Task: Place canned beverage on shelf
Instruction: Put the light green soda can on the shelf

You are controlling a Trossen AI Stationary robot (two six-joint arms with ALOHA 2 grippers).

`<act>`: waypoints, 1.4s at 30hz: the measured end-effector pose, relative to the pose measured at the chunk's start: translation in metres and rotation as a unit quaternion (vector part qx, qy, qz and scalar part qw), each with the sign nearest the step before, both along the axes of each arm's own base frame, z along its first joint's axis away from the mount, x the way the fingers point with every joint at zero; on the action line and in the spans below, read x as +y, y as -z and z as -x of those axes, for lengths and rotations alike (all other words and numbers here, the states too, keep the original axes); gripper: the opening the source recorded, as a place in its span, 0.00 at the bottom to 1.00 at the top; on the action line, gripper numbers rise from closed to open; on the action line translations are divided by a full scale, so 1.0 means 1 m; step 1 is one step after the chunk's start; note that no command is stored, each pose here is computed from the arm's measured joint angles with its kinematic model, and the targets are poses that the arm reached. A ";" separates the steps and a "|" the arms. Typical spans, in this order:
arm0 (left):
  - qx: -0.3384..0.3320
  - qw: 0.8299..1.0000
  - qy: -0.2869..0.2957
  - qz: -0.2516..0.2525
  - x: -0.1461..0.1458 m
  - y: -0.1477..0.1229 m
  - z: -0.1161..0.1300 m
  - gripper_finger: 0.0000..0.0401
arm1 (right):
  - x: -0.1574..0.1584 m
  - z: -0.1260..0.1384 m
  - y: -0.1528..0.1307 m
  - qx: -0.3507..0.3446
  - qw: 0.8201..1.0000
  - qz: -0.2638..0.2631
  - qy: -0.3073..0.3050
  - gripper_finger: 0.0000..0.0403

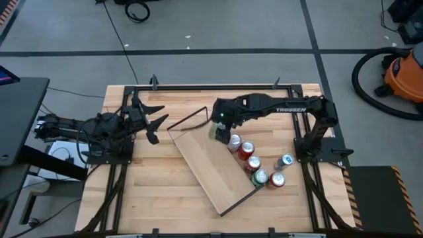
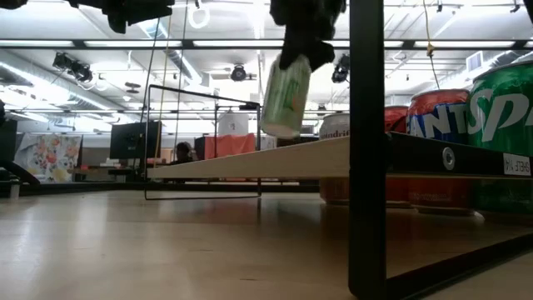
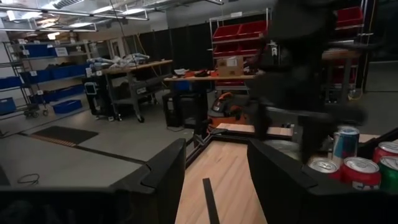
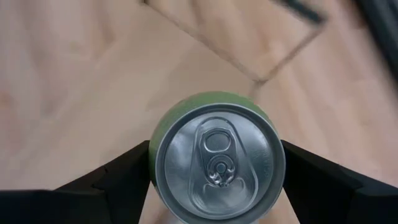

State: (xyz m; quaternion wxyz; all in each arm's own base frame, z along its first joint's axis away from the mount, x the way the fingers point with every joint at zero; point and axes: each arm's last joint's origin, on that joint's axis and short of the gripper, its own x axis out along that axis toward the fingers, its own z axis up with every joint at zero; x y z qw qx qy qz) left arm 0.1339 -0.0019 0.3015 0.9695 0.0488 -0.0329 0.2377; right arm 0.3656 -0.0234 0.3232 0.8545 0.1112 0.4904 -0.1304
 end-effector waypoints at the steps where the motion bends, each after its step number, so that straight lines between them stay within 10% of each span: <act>1: 0.000 1.000 -0.001 0.000 0.000 0.000 0.000 0.46 | 0.007 0.000 0.000 0.002 1.000 -0.013 -0.001 0.80; 16: -0.055 0.996 -0.025 -0.058 0.001 -0.017 0.004 0.46 | 0.112 0.023 0.006 0.038 0.994 -0.045 0.088 0.80; 42: -0.078 0.996 -0.022 -0.043 0.001 -0.020 0.005 0.46 | 0.207 0.046 0.048 0.075 0.960 -0.143 0.227 0.80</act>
